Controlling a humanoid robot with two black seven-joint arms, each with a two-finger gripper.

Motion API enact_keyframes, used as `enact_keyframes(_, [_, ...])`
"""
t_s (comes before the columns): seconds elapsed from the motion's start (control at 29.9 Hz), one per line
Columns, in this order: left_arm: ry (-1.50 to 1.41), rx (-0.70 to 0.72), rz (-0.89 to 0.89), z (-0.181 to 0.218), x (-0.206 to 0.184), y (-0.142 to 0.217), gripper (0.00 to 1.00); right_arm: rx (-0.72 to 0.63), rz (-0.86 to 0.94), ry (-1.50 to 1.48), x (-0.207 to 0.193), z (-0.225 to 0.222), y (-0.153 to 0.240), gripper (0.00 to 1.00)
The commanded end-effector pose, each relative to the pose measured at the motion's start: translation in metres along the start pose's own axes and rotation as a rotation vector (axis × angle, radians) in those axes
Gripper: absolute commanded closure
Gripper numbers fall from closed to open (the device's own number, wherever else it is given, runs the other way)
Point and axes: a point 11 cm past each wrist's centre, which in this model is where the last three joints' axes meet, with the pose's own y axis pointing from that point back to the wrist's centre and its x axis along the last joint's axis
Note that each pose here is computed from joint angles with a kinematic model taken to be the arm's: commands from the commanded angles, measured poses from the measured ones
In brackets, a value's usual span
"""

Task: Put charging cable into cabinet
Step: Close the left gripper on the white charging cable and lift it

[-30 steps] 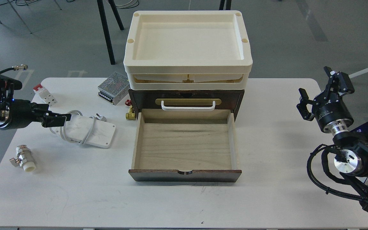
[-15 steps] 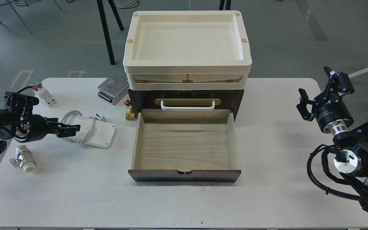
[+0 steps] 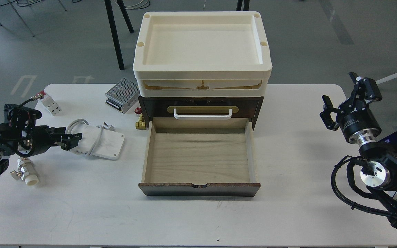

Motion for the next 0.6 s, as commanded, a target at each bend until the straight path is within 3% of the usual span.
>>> enact_keyframes(0.0, [-0.013,0.000,-0.020,0.000,-0.005,0.000,0.94,0.000,0.000,0.000,0.000,0.000,0.000,0.01])
enact_keyframes(0.37, [0.006,0.017,0.024,-0.009,0.010,0.008,0.99,0.000,0.001,0.001,0.001,0.000,0.000,0.01])
enact_keyframes(0.57, [0.095,0.071,0.100,-0.039,0.022,0.035,0.99,-0.001,0.002,0.001,0.001,0.001,0.001,0.01])
